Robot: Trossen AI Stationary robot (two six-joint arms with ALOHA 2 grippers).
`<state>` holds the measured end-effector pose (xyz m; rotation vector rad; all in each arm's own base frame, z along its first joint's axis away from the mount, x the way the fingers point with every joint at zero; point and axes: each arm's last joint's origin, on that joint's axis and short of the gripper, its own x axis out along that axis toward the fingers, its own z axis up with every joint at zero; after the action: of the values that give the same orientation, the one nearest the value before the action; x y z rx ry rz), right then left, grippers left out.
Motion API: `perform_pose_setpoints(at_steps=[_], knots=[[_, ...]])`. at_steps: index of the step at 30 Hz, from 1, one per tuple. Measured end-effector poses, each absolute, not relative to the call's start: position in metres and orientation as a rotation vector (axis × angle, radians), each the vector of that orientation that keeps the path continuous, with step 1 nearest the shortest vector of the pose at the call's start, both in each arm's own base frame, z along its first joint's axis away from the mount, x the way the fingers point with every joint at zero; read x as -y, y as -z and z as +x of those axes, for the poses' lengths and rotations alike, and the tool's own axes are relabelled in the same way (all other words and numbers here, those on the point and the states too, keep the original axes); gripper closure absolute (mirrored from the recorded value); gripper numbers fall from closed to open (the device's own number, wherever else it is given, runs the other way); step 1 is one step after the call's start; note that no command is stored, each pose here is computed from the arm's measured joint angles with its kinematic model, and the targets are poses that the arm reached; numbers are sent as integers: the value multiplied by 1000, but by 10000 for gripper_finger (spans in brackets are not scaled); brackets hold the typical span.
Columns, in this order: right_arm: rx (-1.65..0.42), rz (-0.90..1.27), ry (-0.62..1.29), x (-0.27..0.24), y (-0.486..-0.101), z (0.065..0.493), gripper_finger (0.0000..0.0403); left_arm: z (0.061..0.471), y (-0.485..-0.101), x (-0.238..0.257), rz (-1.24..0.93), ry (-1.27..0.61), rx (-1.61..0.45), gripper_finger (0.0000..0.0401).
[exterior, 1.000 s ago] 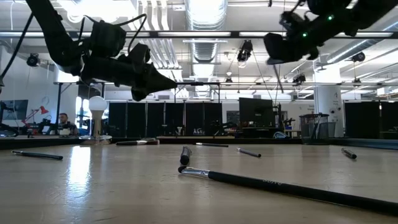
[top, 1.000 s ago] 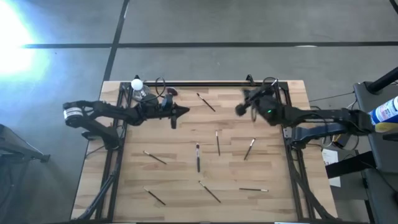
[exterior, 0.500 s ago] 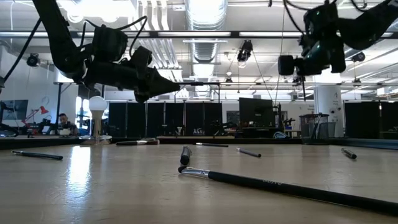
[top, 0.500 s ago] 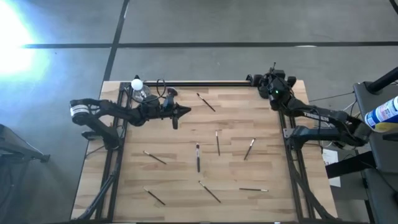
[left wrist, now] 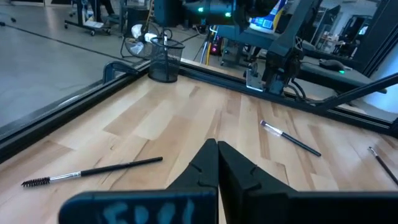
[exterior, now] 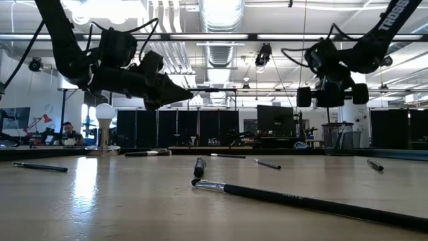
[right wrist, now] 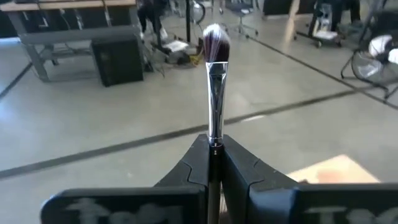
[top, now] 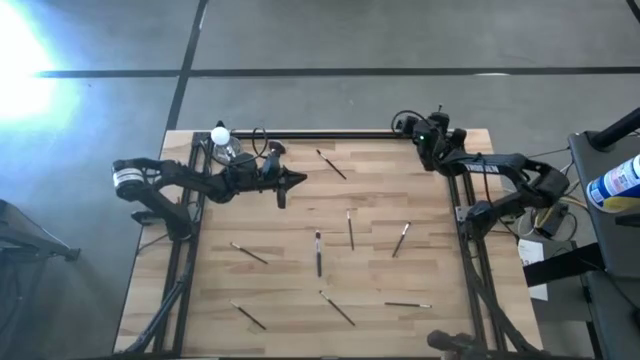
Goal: Put items in baskets/containers
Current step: Put the foundation brush into the mesh organizer, then put the brow brush into the mesh organizer
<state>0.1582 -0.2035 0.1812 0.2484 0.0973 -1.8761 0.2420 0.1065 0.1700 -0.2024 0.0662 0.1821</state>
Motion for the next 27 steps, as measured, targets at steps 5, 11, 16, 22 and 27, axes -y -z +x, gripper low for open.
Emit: perform_pose_setpoints(at_steps=[5,11,16,22,27], knots=[[-130,294,1904,207,-167,158,389,240,-166,-105,-204,-182,-79,401],[-107,337,1916,208,-159,159,376,240,-167,-105,-204,-182,-77,401],[-127,341,1915,207,-157,159,337,240,-166,-105,-211,-183,-78,401],[-123,352,1887,204,-166,156,303,240,-166,-105,-212,-183,-78,401],[-138,373,1827,199,-178,153,281,240,-166,-105,-215,-183,-78,401]])
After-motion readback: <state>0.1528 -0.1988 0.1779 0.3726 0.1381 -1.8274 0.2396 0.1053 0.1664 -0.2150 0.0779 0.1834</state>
